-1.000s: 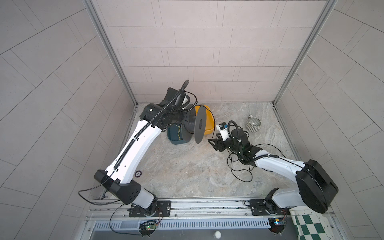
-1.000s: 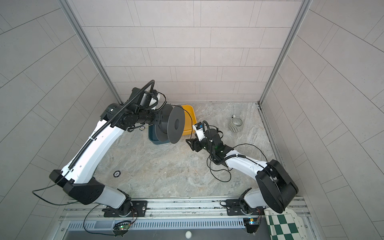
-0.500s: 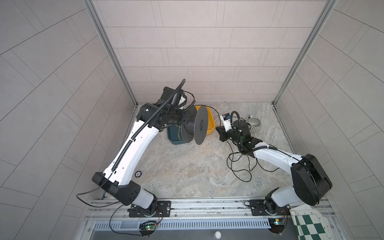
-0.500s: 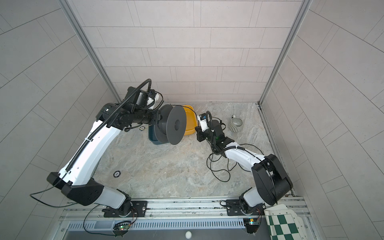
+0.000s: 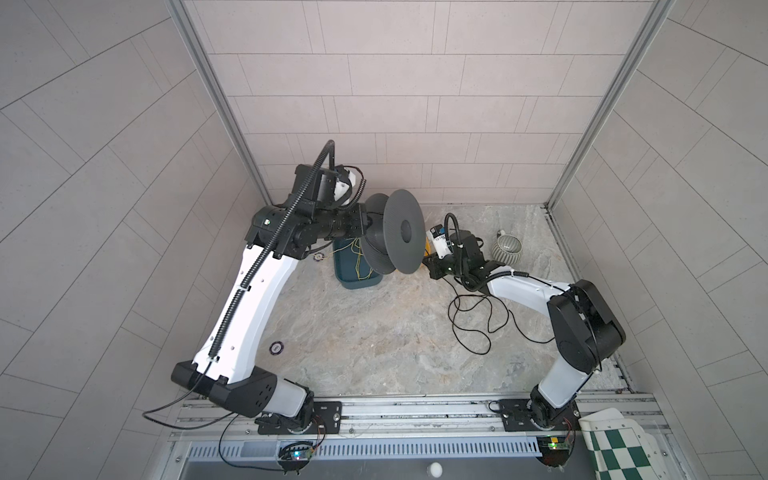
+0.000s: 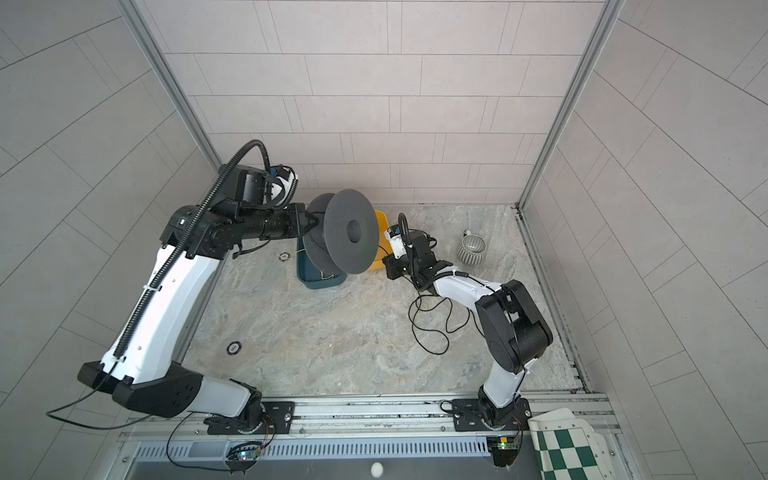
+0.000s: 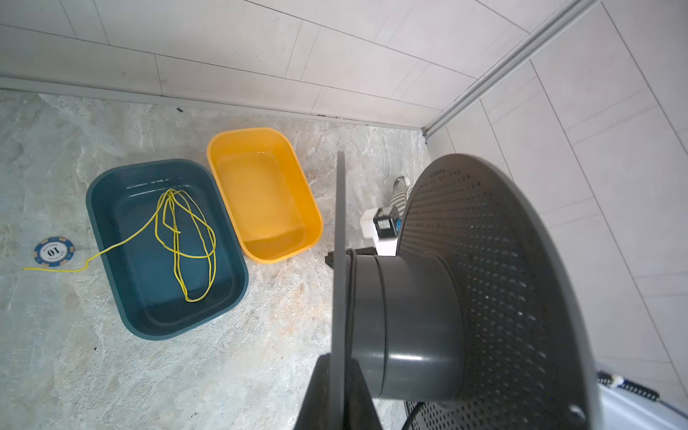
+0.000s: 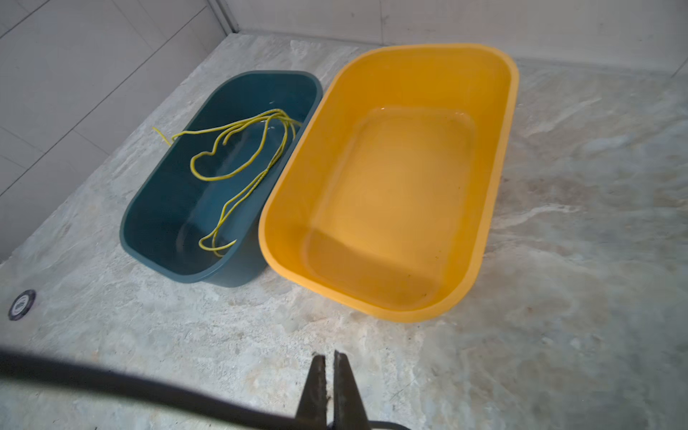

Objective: Wrap the cables

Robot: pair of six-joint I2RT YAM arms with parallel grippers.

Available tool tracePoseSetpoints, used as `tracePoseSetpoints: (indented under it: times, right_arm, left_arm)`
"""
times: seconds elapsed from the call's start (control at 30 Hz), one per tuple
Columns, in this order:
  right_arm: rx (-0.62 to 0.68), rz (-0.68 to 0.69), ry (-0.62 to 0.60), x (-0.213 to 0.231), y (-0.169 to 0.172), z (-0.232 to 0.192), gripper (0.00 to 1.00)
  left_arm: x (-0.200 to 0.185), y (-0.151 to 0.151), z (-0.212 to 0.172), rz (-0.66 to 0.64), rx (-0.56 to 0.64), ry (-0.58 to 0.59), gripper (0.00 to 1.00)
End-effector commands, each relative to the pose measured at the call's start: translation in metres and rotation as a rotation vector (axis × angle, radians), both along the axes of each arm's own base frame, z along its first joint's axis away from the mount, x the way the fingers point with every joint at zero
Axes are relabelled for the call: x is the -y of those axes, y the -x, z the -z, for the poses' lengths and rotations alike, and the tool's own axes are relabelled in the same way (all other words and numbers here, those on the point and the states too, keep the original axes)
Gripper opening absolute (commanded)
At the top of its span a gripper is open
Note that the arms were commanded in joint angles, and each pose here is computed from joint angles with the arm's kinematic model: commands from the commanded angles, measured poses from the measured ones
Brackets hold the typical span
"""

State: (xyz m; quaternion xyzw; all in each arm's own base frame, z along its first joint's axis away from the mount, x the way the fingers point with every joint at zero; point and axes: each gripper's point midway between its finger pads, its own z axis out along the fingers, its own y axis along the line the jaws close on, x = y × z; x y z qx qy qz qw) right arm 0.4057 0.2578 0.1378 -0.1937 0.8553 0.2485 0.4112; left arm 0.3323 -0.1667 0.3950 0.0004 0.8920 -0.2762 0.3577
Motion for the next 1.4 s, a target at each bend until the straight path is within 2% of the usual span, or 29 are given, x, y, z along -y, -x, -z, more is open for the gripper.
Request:
tracePoseSetpoints:
  times: [0.0,0.13,0.4,0.8,1.07,1.27,1.37]
  right_arm:
    - [0.02,0.003,0.004,0.001,0.018,-0.013,0.0]
    - [0.02,-0.017,0.082,-0.001,0.038,-0.015,0.0]
    - [0.071,-0.074,0.286,-0.013,0.074,-0.027,0.0]
    - [0.21,-0.234,0.51,-0.049,0.123,-0.09,0.0]
    - [0.3,-0.273,0.507,-0.063,0.132,-0.151,0.0]
    - [0.401,-0.153,0.514,-0.061,0.109,-0.192,0.0]
    - [0.458,-0.071,0.513,-0.059,0.095,-0.206,0.0]
  left_arm:
    - [-0.015,-0.021,-0.045,-0.148,0.141,0.141,0.0]
    - [-0.018,-0.041,-0.04,-0.234,0.13,0.189,0.0]
    - [-0.045,-0.069,-0.016,-0.468,0.122,0.171,0.0]
    - [-0.065,-0.074,0.014,-0.661,0.153,-0.001,0.0]
    - [-0.051,-0.074,0.032,-0.657,0.15,-0.169,0.0]
    - [-0.037,-0.068,0.043,-0.603,0.145,-0.293,0.0]
    - [-0.031,-0.065,0.051,-0.55,0.117,-0.313,0.0]
